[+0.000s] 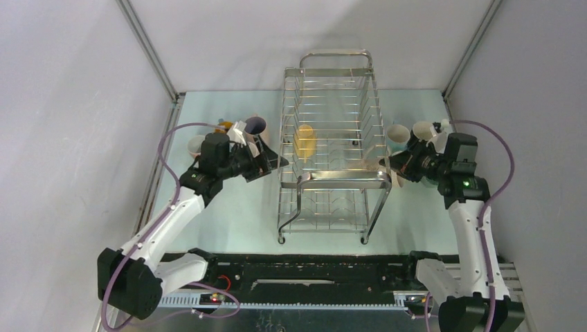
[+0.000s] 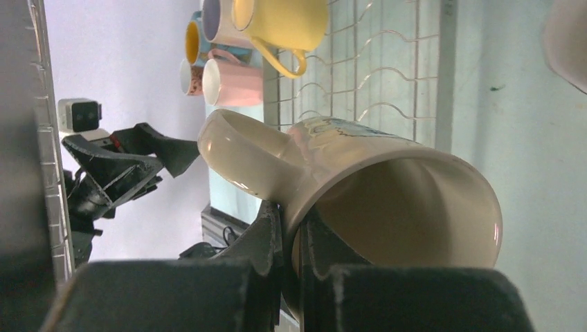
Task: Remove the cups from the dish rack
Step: Unload the cup from the dish rack, then place the cup at the center of the board.
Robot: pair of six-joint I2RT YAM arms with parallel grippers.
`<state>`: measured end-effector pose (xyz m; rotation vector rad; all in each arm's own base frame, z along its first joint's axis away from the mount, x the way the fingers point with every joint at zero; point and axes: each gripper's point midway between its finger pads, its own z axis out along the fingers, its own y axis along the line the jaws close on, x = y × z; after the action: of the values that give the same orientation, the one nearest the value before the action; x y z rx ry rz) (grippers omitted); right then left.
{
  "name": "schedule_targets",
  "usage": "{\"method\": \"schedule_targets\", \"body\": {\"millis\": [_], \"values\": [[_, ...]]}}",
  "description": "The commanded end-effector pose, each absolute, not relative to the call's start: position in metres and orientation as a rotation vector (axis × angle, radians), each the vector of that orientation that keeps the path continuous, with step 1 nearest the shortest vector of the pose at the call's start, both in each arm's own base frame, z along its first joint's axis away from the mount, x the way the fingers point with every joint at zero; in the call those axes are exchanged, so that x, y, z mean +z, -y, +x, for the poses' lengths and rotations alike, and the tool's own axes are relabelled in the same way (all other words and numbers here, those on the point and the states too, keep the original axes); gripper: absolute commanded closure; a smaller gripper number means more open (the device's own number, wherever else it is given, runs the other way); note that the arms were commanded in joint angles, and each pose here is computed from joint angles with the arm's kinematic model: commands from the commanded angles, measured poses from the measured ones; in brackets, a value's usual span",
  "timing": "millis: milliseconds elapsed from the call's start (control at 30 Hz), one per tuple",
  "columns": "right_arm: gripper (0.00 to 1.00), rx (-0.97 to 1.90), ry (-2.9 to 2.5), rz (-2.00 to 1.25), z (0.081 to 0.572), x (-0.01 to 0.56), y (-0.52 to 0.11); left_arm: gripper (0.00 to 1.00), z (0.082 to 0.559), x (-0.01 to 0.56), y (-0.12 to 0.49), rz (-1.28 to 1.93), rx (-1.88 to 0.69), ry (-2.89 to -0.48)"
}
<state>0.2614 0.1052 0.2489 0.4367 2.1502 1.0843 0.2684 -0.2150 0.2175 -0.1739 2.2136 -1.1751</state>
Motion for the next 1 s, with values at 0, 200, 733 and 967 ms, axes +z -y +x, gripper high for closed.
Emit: {"method": "schedule_targets", "body": {"millis": [0, 200, 733, 967], "values": [[1.0, 0.932, -2.146, 0.425, 0.242, 0.276, -0.089, 0.0, 0.262, 0.213, 0.206, -0.1, -1.109, -2.207], [1.0, 0.656, -2.2, 0.55, 0.224, 0.268, -0.054, 0.0, 0.255, 0.211, 0.206, -0.059, -1.12, -2.211], [1.0, 0.037, -2.189, 0.897, 0.209, 0.213, 0.039, 0.0, 0.253, 0.214, 0.202, 0.012, -1.07, -2.207], [1.0, -0.072, -2.164, 0.95, 0.219, 0.199, 0.057, 0.0, 0.251, 0.209, 0.2, 0.012, -1.056, -2.217]]}}
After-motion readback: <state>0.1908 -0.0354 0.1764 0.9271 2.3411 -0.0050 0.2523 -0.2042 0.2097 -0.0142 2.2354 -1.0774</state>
